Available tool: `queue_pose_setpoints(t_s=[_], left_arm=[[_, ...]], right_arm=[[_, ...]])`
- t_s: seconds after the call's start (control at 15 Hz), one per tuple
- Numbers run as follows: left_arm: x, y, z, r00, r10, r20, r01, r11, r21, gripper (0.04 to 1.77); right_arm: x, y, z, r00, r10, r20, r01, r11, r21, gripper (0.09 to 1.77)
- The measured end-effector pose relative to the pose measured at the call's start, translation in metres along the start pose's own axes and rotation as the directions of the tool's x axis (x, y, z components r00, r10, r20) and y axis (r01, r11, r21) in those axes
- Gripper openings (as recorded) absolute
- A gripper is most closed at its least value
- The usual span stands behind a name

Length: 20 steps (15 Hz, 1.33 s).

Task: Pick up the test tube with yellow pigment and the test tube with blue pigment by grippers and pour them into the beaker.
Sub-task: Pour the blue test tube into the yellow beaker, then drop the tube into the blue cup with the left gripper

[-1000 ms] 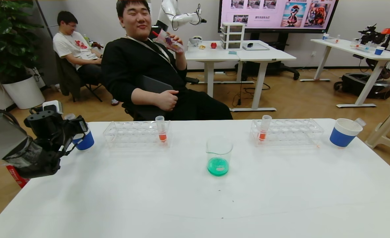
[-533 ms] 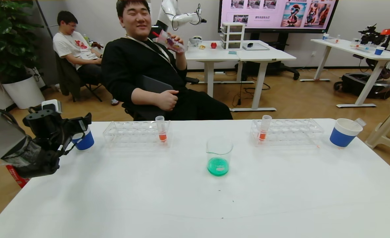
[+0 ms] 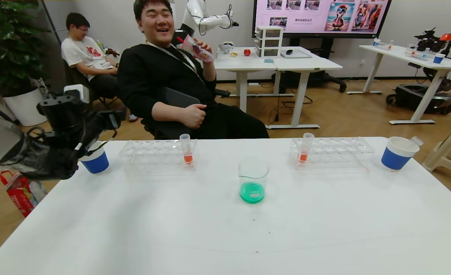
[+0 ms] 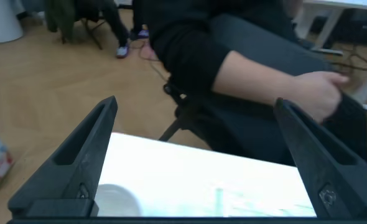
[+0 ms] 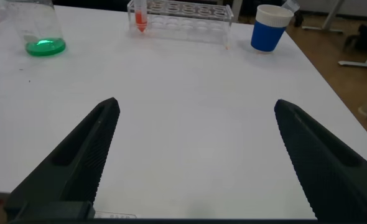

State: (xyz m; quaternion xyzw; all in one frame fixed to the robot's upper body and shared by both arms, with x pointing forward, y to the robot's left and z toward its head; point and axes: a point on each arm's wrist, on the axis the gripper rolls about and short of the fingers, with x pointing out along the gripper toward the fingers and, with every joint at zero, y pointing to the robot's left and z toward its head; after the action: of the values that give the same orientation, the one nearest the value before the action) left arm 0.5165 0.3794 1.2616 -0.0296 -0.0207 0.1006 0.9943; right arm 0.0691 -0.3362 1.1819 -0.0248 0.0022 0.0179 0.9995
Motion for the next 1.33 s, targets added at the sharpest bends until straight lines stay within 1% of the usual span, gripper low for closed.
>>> queue_pose_setpoints(t_s=[0.13,0.2,0.27,0.33,0.4,0.53,0.73,0.87,1.0,1.2,1.27,1.33], left_arm=[[-0.006,-0.039,0.012,0.996,-0.088,0.034,0.088,0.996,-0.007,1.75],[-0.011,-0.059,0.016,0.99,-0.132,0.042,0.133,0.991,-0.008,1.75],[-0.016,-0.074,0.02,0.985,-0.169,0.044,0.17,0.985,-0.01,1.75],[-0.021,-0.085,0.024,0.98,-0.194,0.047,0.195,0.981,-0.008,1.75],[-0.026,-0.091,0.031,0.977,-0.206,0.058,0.207,0.978,-0.004,1.75],[-0.037,-0.094,0.05,0.978,-0.194,0.079,0.194,0.981,0.01,1.75],[-0.062,-0.087,0.092,0.979,-0.169,0.118,0.166,0.986,0.029,1.75],[-0.088,-0.075,0.121,0.976,-0.154,0.157,0.15,0.988,0.036,1.75],[-0.118,-0.059,0.143,0.972,-0.134,0.194,0.125,0.991,0.056,1.75],[-0.167,-0.03,0.164,0.964,-0.099,0.248,0.083,0.994,0.073,1.75],[-0.183,-0.02,0.168,0.958,-0.104,0.268,0.085,0.993,0.081,1.75],[-0.202,-0.011,0.173,0.949,-0.121,0.292,0.098,0.991,0.092,1.75]], right_arm=[[0.0,0.0,0.0,1.0,0.0,0.0,0.0,1.0,0.0,1.74],[0.0,0.0,0.0,1.0,0.0,0.0,0.0,1.0,0.0,1.74],[0.0,0.0,0.0,1.0,0.0,0.0,0.0,1.0,0.0,1.74],[0.0,0.0,0.0,1.0,0.0,0.0,0.0,1.0,0.0,1.74],[0.0,0.0,0.0,1.0,0.0,0.0,0.0,1.0,0.0,1.74],[0.0,0.0,0.0,1.0,0.0,0.0,0.0,1.0,0.0,1.74],[0.0,0.0,0.0,1.0,0.0,0.0,0.0,1.0,0.0,1.74],[0.0,0.0,0.0,1.0,0.0,0.0,0.0,1.0,0.0,1.74],[0.0,0.0,0.0,1.0,0.0,0.0,0.0,1.0,0.0,1.74],[0.0,0.0,0.0,1.0,0.0,0.0,0.0,1.0,0.0,1.74],[0.0,0.0,0.0,1.0,0.0,0.0,0.0,1.0,0.0,1.74],[0.0,0.0,0.0,1.0,0.0,0.0,0.0,1.0,0.0,1.74]])
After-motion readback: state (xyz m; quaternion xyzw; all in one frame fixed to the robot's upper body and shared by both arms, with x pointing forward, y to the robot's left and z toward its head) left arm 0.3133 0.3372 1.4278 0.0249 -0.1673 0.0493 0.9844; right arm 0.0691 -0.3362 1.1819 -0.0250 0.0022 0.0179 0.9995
